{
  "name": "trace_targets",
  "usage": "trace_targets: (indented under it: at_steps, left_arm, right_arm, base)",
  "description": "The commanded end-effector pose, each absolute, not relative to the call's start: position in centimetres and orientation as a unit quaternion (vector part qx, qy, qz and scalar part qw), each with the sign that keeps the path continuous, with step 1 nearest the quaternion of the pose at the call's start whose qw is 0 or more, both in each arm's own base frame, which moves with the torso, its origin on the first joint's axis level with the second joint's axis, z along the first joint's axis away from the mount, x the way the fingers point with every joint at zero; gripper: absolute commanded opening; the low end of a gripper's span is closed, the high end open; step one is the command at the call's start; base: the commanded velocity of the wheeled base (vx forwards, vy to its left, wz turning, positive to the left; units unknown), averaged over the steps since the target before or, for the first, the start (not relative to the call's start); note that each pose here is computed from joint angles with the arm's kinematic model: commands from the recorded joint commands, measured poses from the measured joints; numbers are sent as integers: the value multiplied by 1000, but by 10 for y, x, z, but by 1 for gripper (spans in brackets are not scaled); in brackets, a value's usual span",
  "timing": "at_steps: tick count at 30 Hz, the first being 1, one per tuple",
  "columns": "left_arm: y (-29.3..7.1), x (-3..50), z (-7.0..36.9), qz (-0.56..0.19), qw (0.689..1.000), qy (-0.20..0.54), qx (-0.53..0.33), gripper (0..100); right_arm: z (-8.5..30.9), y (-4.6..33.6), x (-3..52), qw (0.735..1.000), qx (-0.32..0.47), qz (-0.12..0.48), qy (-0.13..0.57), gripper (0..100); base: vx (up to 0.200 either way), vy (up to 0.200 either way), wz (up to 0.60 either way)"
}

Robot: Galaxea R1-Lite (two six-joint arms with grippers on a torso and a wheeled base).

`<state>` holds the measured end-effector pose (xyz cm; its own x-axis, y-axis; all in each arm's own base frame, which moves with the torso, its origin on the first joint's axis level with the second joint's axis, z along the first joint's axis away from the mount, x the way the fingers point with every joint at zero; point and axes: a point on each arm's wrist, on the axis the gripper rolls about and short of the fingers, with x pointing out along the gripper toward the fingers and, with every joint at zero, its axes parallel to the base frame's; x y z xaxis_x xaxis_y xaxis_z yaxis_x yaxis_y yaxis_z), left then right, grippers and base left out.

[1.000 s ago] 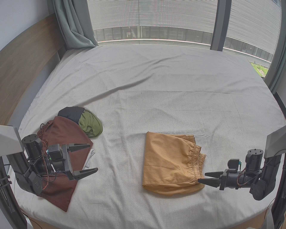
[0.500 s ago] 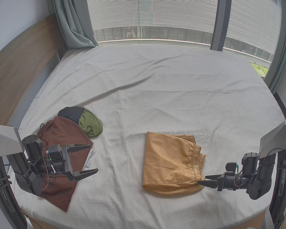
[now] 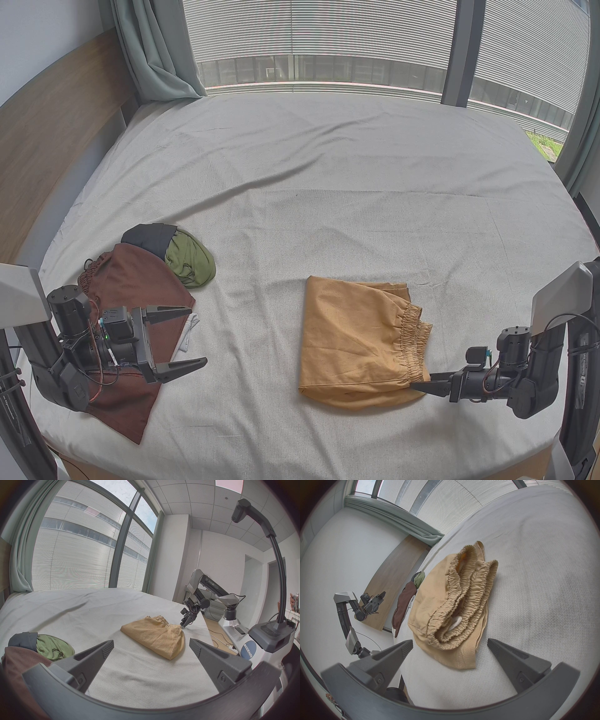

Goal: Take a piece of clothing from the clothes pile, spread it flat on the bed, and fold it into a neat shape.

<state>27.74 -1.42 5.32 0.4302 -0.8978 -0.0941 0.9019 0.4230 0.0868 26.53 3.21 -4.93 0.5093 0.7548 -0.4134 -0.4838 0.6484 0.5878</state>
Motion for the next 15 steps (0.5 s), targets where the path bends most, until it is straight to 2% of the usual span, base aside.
trace_targets:
  at_steps: [1,15]
  left_arm:
    - [-14,277,54,-533,844,16,62,100]
    - [-14,276,54,-534,843,17,62,100]
  right_arm:
    - [-60,36,268,838,206,370,344,100]
    - [-53,62,283,829,208,405,326,100]
  base:
    - [0,0,0]
    - [0,0,0]
